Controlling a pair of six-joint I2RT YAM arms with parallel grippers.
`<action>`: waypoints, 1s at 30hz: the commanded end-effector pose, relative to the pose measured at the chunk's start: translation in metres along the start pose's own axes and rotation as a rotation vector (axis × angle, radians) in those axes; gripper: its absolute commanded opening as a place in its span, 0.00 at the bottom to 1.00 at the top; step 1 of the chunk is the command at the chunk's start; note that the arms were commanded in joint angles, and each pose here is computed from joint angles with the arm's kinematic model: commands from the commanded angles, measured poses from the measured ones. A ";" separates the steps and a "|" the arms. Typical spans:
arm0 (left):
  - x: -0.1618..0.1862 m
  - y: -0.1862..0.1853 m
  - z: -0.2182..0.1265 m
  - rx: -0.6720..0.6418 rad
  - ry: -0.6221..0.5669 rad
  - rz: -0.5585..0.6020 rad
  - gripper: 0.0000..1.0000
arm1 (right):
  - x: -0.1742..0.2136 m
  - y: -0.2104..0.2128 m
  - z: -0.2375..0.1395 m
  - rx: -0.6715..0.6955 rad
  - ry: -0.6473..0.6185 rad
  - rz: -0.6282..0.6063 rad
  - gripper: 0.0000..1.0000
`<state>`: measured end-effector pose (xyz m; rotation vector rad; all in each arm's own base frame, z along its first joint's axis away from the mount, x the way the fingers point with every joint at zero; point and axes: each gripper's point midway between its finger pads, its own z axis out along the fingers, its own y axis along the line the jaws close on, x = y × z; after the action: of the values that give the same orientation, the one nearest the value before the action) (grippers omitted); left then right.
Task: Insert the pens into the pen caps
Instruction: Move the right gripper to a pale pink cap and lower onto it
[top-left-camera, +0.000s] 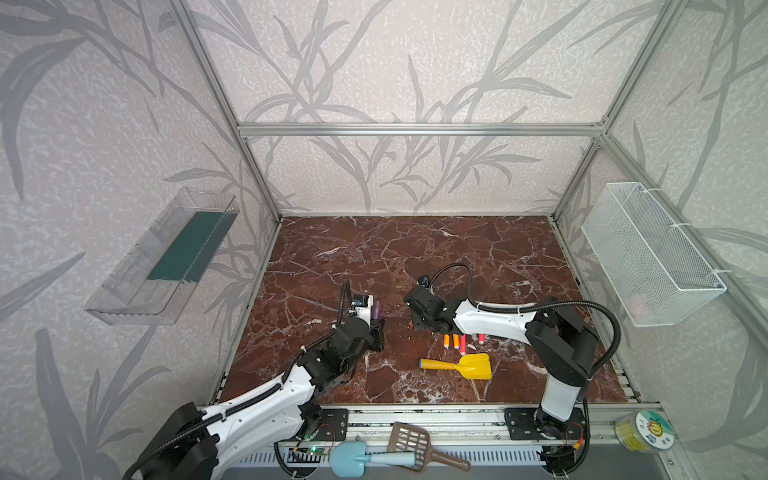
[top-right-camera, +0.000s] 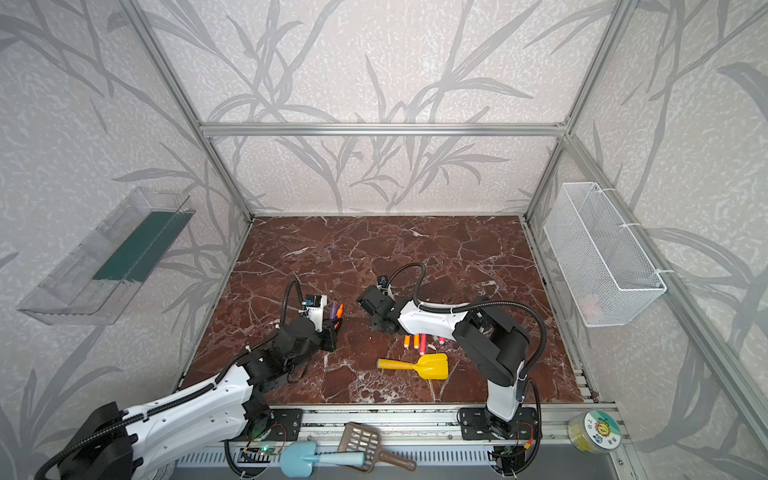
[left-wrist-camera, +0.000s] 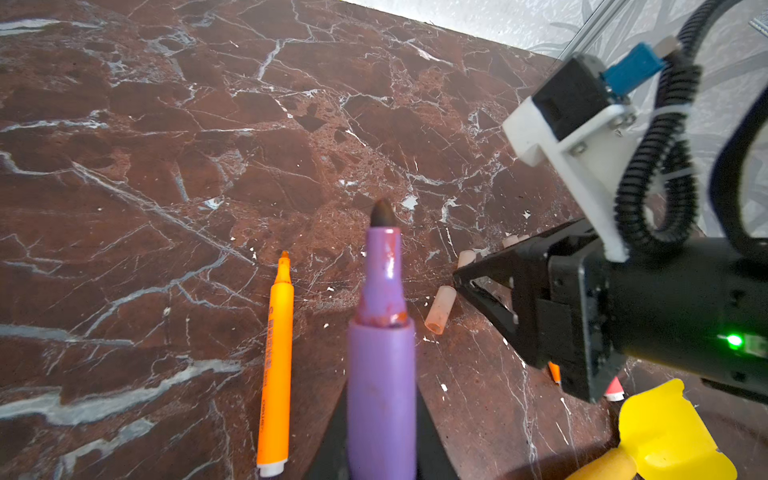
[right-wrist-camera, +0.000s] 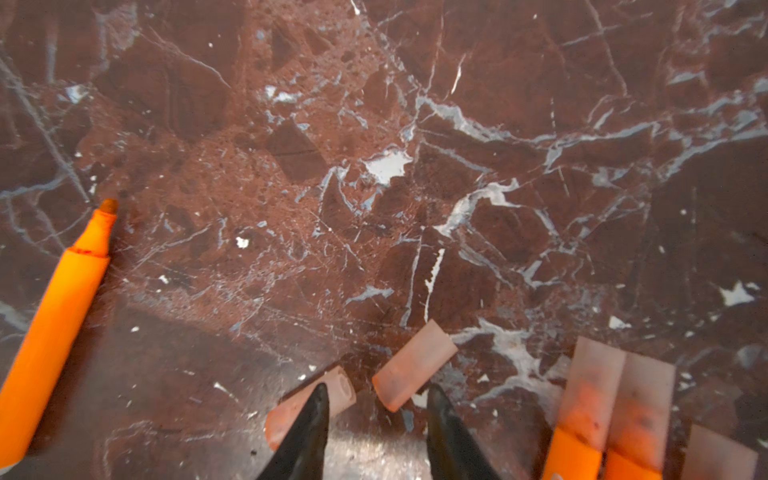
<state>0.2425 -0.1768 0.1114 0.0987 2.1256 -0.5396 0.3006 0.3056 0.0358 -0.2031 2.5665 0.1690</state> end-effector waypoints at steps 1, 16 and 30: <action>-0.003 0.001 -0.002 -0.002 -0.010 -0.015 0.00 | 0.002 -0.013 0.007 0.055 0.026 0.000 0.39; -0.005 0.000 -0.002 0.000 -0.010 -0.013 0.00 | 0.007 -0.023 0.014 0.093 0.037 0.022 0.36; -0.004 -0.001 -0.001 0.007 -0.007 -0.017 0.00 | 0.011 -0.028 0.024 0.110 0.055 0.032 0.28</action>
<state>0.2412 -0.1783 0.1111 0.1063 2.1298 -0.5509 0.3082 0.2902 0.0178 -0.1416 2.6007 0.0924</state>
